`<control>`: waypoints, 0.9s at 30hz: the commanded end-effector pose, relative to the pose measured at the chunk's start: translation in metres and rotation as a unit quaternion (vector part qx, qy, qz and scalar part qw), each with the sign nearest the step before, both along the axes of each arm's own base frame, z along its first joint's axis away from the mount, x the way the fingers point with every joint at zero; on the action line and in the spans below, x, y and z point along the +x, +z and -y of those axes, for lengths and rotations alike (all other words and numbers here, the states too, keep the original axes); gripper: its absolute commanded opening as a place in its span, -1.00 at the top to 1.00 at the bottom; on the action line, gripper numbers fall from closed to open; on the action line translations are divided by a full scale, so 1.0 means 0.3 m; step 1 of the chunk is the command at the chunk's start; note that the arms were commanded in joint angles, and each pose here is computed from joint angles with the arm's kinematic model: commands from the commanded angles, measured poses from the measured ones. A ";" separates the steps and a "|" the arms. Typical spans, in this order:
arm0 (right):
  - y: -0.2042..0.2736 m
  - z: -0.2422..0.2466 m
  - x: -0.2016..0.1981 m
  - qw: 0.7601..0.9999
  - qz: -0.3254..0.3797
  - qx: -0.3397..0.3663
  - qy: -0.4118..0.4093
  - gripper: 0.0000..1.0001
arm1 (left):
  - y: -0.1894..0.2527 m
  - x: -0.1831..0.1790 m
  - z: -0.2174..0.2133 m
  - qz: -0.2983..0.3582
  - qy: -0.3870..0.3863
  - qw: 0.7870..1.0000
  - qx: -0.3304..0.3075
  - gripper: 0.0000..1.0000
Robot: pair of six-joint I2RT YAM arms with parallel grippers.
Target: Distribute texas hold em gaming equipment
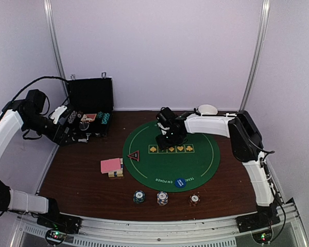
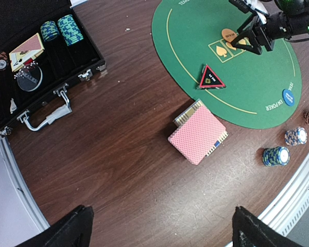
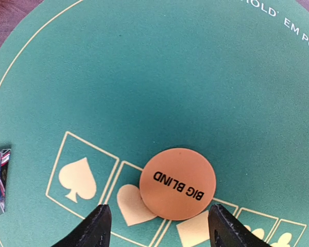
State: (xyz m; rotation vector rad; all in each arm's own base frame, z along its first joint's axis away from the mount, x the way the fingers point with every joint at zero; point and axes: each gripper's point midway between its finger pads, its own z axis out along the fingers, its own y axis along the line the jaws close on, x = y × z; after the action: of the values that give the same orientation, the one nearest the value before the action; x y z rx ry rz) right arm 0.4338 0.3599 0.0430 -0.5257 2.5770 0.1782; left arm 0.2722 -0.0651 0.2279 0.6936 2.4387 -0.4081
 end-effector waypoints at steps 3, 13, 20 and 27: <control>-0.041 0.011 0.032 1.000 -0.007 0.000 -0.020 -0.31 | 0.028 0.009 -0.004 0.011 -0.003 1.000 0.002 -0.95; -0.087 0.097 0.089 0.999 -0.011 -0.015 -0.050 -0.12 | 0.037 0.015 -0.002 0.013 -0.003 1.000 -0.001 -0.95; -0.085 0.148 0.167 0.997 0.008 -0.038 -0.061 -0.02 | 0.034 0.017 -0.004 0.012 -0.001 1.000 0.001 -0.95; -0.078 0.177 0.278 0.996 0.021 -0.043 -0.074 0.14 | 0.032 0.018 -0.005 0.011 -0.002 1.000 0.001 -0.95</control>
State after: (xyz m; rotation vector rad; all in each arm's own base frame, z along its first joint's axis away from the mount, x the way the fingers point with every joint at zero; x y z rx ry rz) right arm 0.4987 0.3320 0.0333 -0.3909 2.5595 0.1157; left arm 0.2748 -0.0650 0.2295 0.6931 2.4385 -0.4080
